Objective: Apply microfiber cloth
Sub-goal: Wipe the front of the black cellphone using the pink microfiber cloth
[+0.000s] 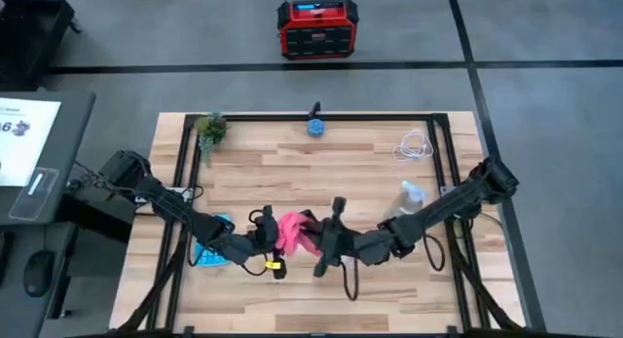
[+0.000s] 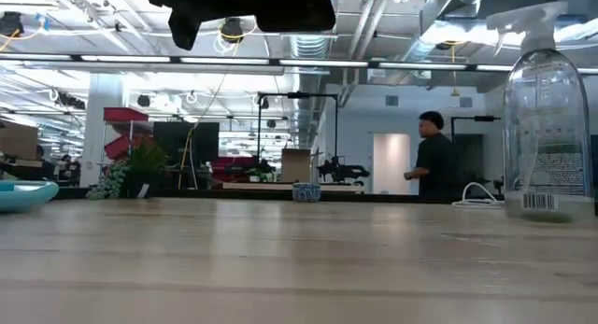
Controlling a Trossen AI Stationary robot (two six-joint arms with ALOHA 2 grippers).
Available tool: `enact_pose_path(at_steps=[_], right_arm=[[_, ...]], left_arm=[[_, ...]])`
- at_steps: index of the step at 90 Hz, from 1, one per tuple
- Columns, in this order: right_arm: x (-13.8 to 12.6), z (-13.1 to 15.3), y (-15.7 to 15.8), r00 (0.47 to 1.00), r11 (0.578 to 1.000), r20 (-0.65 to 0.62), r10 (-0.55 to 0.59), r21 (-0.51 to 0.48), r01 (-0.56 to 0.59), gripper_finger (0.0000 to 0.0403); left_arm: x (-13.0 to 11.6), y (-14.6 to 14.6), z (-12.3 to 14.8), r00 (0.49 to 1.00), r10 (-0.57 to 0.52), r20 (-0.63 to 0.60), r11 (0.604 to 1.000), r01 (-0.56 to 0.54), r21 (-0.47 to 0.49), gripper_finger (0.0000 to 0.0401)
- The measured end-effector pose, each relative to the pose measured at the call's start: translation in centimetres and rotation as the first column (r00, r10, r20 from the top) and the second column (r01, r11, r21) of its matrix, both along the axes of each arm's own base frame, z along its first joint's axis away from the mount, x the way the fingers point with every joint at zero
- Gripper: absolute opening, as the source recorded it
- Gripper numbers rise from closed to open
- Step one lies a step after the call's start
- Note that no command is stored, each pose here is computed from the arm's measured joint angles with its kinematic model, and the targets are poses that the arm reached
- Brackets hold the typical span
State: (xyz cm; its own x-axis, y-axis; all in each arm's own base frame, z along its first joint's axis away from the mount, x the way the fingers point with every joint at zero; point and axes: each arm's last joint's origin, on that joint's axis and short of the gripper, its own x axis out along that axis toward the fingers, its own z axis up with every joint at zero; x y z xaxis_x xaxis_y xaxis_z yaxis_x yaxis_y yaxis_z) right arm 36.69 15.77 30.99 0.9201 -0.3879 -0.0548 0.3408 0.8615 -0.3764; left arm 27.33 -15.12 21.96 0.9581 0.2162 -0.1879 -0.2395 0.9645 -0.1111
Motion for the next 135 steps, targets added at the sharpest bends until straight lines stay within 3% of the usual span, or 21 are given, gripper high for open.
enact_pose_path(at_steps=[13, 20, 36, 48, 64, 75, 99, 125, 135], right_arm=[[0.1, 0.0, 0.3, 0.990, 0.990, -0.002, 0.138, 0.025, -0.138, 0.0000], [0.5, -0.4, 0.1, 0.988, 0.987, -0.008, 0.157, 0.045, -0.156, 0.0000], [0.2, -0.6, 0.2, 1.000, 1.000, -0.031, 0.000, -0.027, -0.001, 0.0000], [-1.2, -0.2, 1.4, 0.989, 0.984, -0.060, -0.133, -0.127, 0.125, 0.0000], [-2.8, -0.6, 3.1, 0.982, 0.978, -0.145, -0.117, -0.190, 0.088, 0.0000], [-3.4, -2.2, 3.4, 0.968, 0.991, -0.243, -0.059, -0.130, 0.028, 0.0000], [-3.7, -5.6, 1.7, 0.926, 1.000, -0.378, -0.005, 0.015, 0.012, 0.0000], [-2.7, -6.1, 1.3, 0.975, 0.988, -0.198, 0.104, 0.133, -0.078, 0.0000], [-2.9, -6.6, 1.2, 0.973, 0.990, -0.212, 0.095, 0.124, -0.070, 0.0000]], left_arm=[[0.0, -0.1, 0.0, 1.000, -0.015, -0.007, 1.000, 0.015, 0.008, 0.0009], [0.0, -0.1, -0.2, 1.000, -0.018, -0.014, 1.000, 0.018, 0.014, 0.0009], [-0.1, -0.1, -0.2, 1.000, 0.004, -0.008, 1.000, -0.004, 0.009, 0.0009], [-0.1, -0.1, -0.2, 1.000, 0.004, -0.008, 1.000, -0.003, 0.009, 0.0009], [-0.1, -0.2, -0.2, 1.000, -0.024, -0.014, 1.000, 0.024, 0.009, 0.0009], [-0.1, -0.2, -0.1, 1.000, -0.022, -0.006, 1.000, 0.022, 0.004, 0.0009], [-0.1, -0.4, 0.3, 0.999, -0.008, 0.032, 1.000, 0.008, 0.014, 0.0009], [-0.1, -0.6, 0.9, 0.996, -0.021, 0.085, 1.000, 0.023, -0.018, 0.0009], [-0.2, -0.8, 1.0, 0.995, -0.030, 0.094, 0.999, 0.031, -0.007, 0.0009]])
